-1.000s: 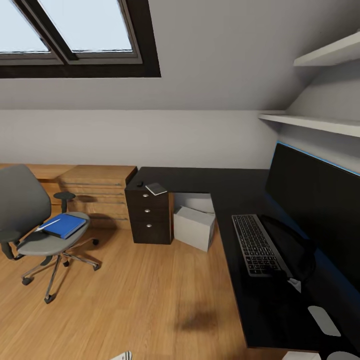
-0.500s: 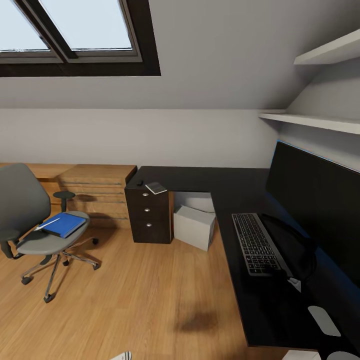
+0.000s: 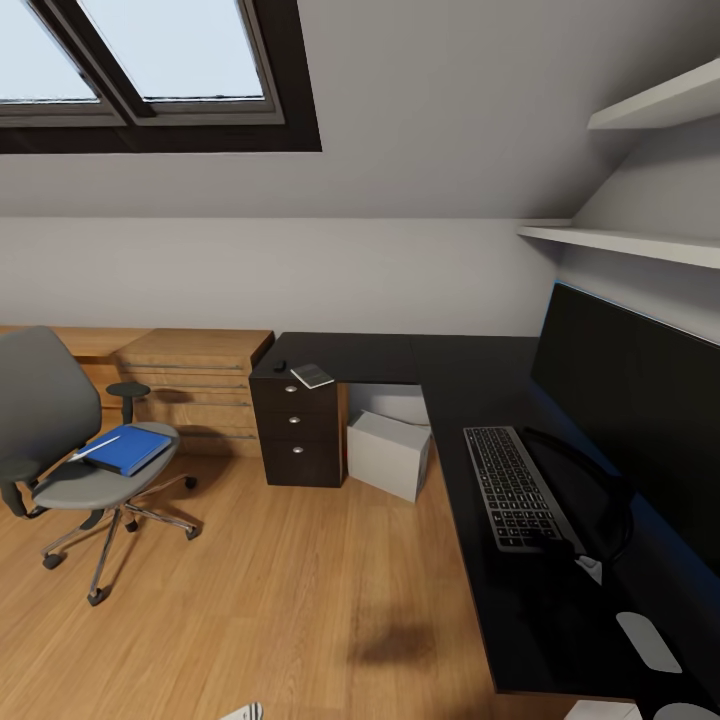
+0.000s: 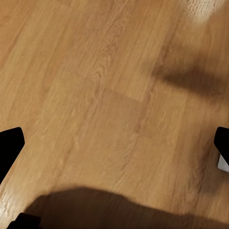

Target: In the bedroom, organize the workspace by keeping the computer under the desk, ensuring the monitor is on the desk, placing the keyboard on the desk next to the monitor, placing the mouse on the desk next to the keyboard, moving the folder from the swivel chair onto the desk next to the mouse, stacking the notebook on top of the folder with the pen on top of the notebook, and positioning the swivel chair next to the desk.

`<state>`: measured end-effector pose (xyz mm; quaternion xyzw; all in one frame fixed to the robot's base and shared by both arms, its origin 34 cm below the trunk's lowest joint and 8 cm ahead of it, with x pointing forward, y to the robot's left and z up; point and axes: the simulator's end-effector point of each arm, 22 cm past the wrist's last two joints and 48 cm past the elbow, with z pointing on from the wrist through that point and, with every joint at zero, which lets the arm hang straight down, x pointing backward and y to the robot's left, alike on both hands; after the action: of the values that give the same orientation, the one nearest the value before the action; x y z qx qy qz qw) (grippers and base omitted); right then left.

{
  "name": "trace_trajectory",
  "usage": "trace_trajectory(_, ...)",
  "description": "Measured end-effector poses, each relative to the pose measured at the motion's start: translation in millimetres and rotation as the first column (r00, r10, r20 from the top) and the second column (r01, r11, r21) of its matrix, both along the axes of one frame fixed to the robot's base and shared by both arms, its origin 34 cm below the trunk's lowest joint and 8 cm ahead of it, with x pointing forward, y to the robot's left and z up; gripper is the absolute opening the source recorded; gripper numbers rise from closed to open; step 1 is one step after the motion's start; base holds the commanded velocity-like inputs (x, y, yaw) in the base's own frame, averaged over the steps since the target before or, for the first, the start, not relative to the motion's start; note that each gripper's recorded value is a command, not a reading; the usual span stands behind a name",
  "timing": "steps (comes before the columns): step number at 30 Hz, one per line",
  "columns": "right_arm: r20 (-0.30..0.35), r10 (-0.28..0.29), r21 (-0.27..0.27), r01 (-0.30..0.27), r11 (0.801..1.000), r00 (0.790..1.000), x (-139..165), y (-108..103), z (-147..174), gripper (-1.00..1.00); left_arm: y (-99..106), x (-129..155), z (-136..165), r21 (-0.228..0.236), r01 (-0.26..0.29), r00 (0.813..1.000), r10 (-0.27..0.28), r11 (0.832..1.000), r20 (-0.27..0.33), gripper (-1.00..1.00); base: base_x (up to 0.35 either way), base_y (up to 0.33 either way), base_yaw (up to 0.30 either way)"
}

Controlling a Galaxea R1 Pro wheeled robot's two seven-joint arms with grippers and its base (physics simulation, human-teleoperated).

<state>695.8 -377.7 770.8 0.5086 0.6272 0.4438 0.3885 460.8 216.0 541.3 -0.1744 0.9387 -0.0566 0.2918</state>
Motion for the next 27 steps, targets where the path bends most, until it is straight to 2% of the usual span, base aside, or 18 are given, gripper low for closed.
trace_trajectory(27,0.009,0.001,-0.001,-0.001,1.0,1.0,0.4,-0.1,-4.4,-1.0,0.7,0.5,-6.1,0.002,0.001,1.0,-0.001,1.0,0.001,1.0,0.0,0.0,0.0)
